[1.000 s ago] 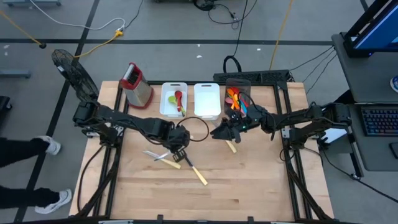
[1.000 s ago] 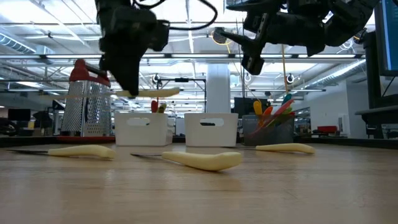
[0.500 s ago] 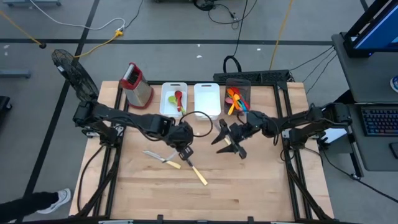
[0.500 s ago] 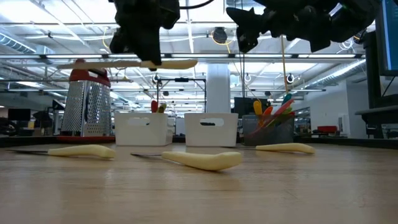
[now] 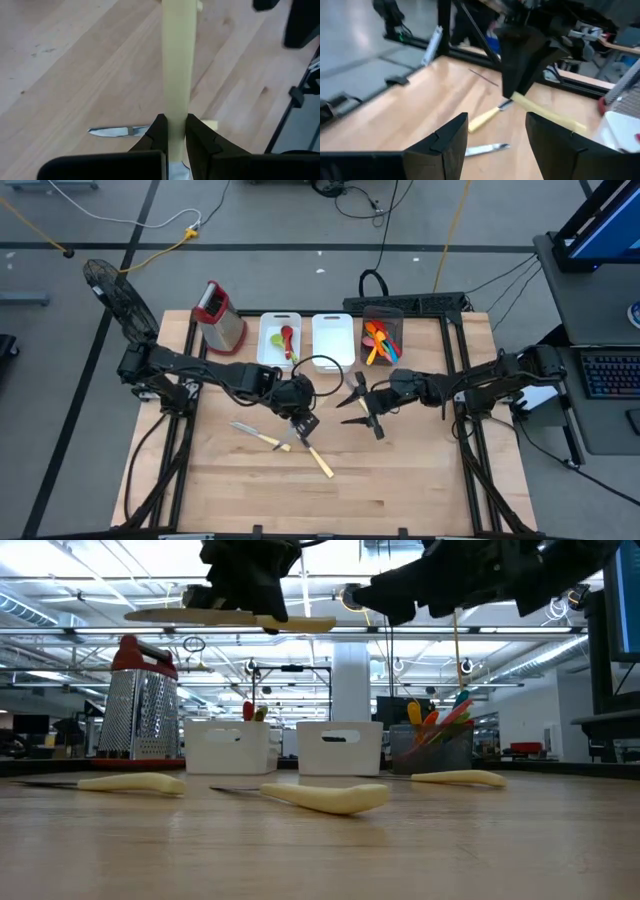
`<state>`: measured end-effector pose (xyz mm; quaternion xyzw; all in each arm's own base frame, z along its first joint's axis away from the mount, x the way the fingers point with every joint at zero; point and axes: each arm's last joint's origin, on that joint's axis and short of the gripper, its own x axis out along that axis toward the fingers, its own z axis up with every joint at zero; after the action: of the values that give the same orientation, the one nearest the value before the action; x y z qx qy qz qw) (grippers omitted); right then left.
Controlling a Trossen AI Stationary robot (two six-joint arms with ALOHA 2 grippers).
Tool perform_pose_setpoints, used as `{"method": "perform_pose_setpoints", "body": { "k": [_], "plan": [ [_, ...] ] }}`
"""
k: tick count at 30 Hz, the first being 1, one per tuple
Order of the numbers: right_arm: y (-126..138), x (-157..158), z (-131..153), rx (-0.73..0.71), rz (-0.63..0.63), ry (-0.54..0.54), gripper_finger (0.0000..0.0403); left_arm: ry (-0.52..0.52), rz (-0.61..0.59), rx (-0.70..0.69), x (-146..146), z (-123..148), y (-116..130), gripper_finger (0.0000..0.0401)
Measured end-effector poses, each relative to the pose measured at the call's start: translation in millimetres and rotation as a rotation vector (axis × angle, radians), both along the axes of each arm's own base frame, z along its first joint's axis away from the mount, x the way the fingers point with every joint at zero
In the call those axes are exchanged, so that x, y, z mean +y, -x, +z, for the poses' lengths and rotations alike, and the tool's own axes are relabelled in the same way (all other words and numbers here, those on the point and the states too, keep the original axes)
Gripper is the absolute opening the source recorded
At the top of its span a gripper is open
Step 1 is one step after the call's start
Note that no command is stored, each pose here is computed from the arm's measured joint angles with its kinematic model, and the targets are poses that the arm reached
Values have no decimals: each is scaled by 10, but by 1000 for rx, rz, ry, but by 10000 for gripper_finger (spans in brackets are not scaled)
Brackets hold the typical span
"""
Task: Pick & Place Kitchen Items
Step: Put the yellow knife into the right white bin
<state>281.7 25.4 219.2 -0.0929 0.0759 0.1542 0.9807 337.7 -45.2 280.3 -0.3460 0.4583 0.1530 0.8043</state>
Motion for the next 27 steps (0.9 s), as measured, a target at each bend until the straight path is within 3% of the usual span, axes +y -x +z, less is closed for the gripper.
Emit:
{"method": "perform_pose_setpoints", "body": {
  "k": [9,17,27],
  "plan": [
    [-148,128,275,95,-115,349,192,32,34,-10,-2,8,-12,26],
    [-157,209,336,78,-86,452,192,96,41,-21,-18,20,-27,26],
    [-146,214,325,90,-181,672,192,193,61,-118,-43,89,-111,26]
  ]
}}
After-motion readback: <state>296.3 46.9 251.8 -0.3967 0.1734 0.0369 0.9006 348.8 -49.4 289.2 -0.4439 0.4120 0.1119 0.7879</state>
